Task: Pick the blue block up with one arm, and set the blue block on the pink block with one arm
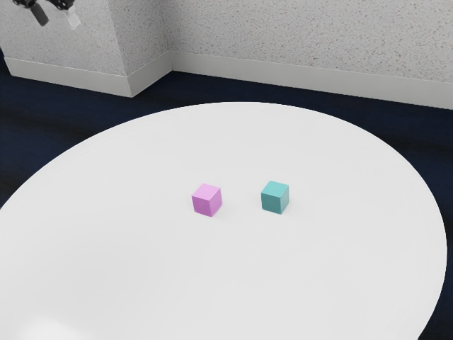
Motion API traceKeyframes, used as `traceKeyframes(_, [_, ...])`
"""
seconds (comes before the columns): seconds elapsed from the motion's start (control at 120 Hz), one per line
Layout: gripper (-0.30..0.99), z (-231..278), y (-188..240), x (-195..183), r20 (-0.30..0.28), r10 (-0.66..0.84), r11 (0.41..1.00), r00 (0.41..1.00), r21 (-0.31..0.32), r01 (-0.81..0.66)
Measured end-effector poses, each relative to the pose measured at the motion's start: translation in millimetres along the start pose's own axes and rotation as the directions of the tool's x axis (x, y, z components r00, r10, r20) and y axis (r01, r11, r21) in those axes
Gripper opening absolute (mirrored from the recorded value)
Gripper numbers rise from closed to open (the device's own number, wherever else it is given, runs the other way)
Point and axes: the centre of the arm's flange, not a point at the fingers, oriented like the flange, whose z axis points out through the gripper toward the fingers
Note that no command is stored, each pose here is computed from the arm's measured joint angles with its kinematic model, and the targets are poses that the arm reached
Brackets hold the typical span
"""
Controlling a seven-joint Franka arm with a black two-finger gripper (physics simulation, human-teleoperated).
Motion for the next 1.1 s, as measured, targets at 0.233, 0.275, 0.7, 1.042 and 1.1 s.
traceKeyframes(0.233, [0.67, 73, 50, 37, 0.13, 0.088, 0.996, 0.988, -0.045, -0.083])
traceKeyframes(0.275, [0.67, 75, 54, 39, 0.131, 0.094, 0.995, 0.987, -0.047, -0.089])
traceKeyframes(0.7, [0.67, 236, 102, -31, 0.236, 0.138, 0.987, 0.962, -0.107, -0.115])
traceKeyframes(1.042, [0.67, 349, 160, 20, 0.201, 0.139, 0.989, 0.97, -0.083, -0.124])
traceKeyframes(1.1, [0.67, 370, 164, 26, 0.201, 0.128, 0.99, 0.971, -0.077, -0.114])
